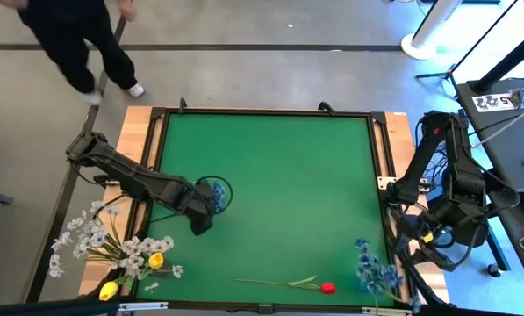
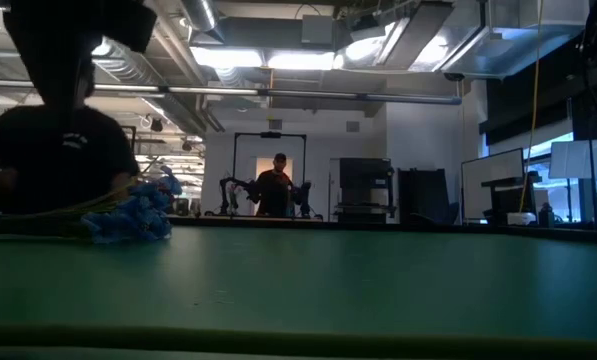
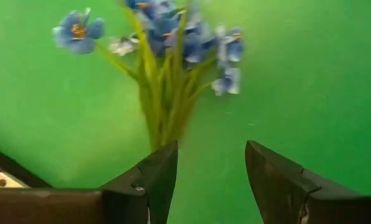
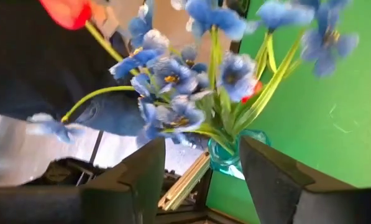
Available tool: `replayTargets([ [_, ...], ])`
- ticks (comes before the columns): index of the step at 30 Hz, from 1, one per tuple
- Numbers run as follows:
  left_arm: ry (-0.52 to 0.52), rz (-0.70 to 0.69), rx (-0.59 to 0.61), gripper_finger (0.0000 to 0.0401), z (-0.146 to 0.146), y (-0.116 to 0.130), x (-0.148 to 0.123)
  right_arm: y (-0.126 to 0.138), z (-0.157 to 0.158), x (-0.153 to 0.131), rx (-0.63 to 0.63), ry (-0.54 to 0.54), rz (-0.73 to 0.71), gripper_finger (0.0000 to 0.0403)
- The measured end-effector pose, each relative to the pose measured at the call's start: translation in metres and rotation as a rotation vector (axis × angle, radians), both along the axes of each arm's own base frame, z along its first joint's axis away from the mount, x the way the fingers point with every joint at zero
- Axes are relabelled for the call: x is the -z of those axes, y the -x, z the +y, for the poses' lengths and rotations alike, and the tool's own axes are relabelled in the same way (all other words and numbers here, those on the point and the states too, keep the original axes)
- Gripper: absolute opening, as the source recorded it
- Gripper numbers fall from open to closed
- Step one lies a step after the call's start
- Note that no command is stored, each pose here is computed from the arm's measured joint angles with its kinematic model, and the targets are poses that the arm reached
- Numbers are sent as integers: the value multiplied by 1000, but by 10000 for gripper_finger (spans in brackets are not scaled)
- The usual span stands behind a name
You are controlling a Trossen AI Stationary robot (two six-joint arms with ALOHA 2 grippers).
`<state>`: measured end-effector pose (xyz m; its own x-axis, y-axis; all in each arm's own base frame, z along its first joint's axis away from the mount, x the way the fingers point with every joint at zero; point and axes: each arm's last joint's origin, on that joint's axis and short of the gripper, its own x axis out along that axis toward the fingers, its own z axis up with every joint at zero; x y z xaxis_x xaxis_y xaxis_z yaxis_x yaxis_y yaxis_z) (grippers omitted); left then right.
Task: Sort flowers into vase by color
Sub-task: Put the blue flowers into the blue vase
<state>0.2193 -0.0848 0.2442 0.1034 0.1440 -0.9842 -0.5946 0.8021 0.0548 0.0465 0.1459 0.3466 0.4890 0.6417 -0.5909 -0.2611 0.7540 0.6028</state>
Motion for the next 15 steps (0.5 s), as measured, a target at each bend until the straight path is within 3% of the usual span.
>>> replayTargets([
  [3, -24, 35, -26, 184, 6, 3, 12, -1, 0, 0, 40, -11, -3, 200],
  [8, 23, 126, -88, 197, 24, 10, 41, -1, -1, 1, 76, -27, 34, 198],
  [12, 84, 93, -49, 219, 32, 9, 63, -1, -1, 1, 104, -44, 65, 198],
  [15, 50, 76, -37, 236, 36, 13, 76, -1, -1, 1, 142, -76, 106, 198],
])
